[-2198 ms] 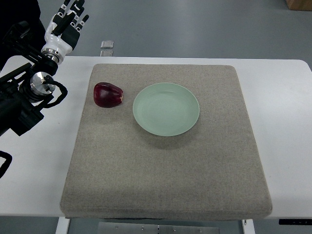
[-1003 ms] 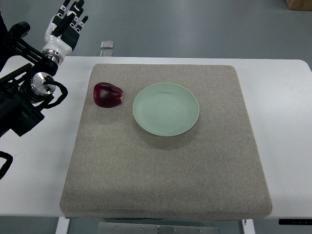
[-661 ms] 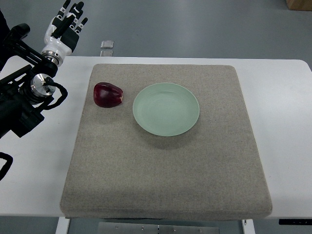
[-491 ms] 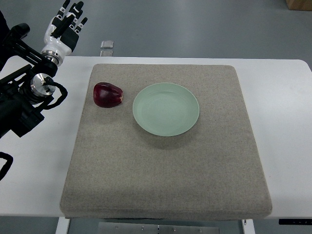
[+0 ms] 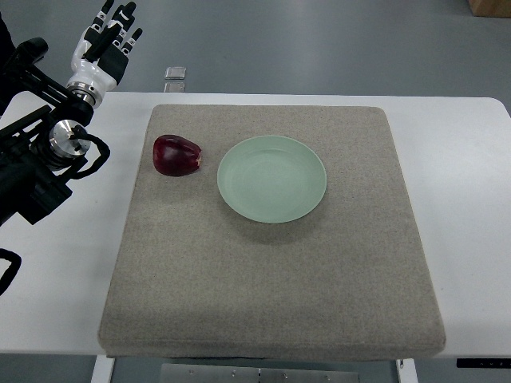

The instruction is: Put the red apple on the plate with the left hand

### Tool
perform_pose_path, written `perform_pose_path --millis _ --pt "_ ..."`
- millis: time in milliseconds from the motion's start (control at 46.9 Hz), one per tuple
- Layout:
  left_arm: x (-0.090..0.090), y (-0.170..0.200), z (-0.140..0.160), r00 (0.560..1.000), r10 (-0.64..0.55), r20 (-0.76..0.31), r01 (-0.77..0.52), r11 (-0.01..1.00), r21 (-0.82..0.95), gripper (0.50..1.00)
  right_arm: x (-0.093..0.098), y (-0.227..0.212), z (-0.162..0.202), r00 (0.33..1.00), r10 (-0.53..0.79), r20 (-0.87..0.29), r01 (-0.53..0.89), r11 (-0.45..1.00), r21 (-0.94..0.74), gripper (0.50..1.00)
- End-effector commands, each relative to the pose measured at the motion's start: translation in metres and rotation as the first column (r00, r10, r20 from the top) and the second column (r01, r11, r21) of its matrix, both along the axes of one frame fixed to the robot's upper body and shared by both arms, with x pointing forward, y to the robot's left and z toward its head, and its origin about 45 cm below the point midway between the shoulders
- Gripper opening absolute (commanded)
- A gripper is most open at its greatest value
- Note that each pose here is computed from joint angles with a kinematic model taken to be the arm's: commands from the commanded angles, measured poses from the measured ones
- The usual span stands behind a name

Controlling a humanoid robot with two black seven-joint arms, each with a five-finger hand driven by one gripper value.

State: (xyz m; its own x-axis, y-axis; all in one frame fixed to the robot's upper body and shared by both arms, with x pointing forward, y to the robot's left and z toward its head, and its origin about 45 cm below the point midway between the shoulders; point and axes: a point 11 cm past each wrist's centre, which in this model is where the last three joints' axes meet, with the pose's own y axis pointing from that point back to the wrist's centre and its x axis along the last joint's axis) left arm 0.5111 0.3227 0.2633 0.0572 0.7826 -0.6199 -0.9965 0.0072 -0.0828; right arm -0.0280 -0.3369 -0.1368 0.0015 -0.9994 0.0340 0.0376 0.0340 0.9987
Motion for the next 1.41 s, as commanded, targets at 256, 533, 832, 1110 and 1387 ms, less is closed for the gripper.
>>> perform_pose_path --millis 256,533,832,1110,1387 --pt "-0.001 -0.004 0.000 1.000 -0.021 0.000 0.021 1.000 0.016 1.000 -0.001 0.000 0.000 1.000 0.000 -0.001 0.000 1.000 0.000 0.930" --pt "-0.007 -0.005 0.013 0.994 -0.109 0.001 0.108 0.988 0.111 1.000 0.000 0.000 0.000 1.000 0.000 0.000 0.000 1.000 0.000 0.930" --pt "-0.015 -0.002 0.059 0.962 -0.269 -0.052 0.265 0.863 0.429 1.000 0.000 0.000 0.000 1.000 0.000 0.000 0.000 1.000 0.000 0.928" --pt "-0.025 -0.017 0.077 0.888 -0.393 -0.238 0.419 0.482 0.770 0.992 0.000 0.000 0.000 1.000 0.000 0.000 0.000 1.000 0.000 0.930" --pt "-0.030 -0.030 0.086 0.837 -0.438 -0.329 0.442 0.186 0.878 0.996 0.000 0.000 0.000 1.000 0.000 0.000 0.000 1.000 0.000 0.930"
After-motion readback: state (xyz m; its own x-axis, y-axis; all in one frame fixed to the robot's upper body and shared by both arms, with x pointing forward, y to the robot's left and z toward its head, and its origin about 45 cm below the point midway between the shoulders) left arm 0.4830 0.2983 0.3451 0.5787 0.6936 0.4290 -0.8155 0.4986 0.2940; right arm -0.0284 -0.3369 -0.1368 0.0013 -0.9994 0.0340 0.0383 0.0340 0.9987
